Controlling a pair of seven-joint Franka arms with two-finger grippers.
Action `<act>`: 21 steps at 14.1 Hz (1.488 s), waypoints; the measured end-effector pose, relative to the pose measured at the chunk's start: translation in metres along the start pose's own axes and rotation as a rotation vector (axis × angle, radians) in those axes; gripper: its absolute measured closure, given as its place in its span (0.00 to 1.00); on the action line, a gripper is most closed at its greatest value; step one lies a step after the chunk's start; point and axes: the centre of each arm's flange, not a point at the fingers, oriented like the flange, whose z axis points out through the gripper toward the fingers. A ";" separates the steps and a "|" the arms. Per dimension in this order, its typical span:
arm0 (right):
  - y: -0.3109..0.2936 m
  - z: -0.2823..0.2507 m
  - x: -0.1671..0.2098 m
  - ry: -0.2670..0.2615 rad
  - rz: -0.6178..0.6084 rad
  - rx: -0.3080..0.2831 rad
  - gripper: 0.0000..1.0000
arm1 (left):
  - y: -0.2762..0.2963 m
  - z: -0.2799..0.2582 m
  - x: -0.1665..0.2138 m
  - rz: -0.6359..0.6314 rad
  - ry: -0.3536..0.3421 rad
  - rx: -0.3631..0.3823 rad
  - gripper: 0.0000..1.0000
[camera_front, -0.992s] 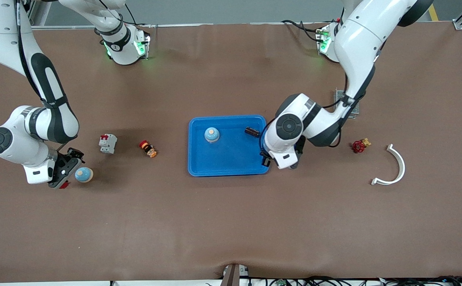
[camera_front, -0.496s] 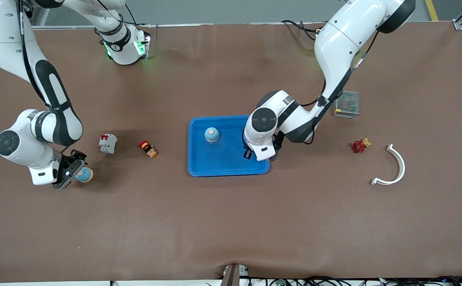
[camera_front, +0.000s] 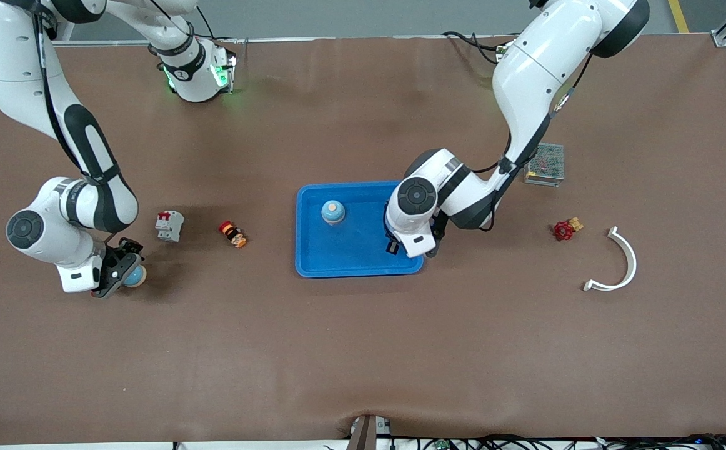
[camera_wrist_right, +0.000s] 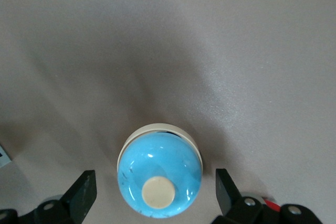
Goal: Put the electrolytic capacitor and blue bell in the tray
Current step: 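Place the second capacitor in the tray while the right gripper grasps another bell, then carry the second blue bell with the right gripper into the tray and release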
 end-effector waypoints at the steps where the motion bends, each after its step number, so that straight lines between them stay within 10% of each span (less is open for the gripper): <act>1: 0.000 0.000 0.000 0.001 0.002 0.001 0.00 | 0.001 0.000 0.002 -0.003 0.001 -0.001 0.66; 3: 0.000 0.001 0.000 0.002 0.005 0.003 0.00 | 0.002 0.000 0.002 -0.003 -0.002 -0.008 0.61; 9: -0.006 0.010 0.008 0.021 0.009 0.013 0.00 | 0.017 -0.023 0.002 0.013 -0.018 -0.062 0.02; 16: -0.007 0.014 0.009 0.020 0.009 0.015 0.04 | 0.035 -0.102 0.038 0.170 0.010 -0.120 0.00; 19: -0.004 0.009 0.010 0.025 0.009 0.008 0.31 | 0.028 -0.147 0.056 0.288 0.051 -0.095 0.00; 21: -0.004 0.009 0.010 0.024 0.009 0.010 0.31 | 0.019 -0.180 0.072 0.364 0.078 -0.075 0.00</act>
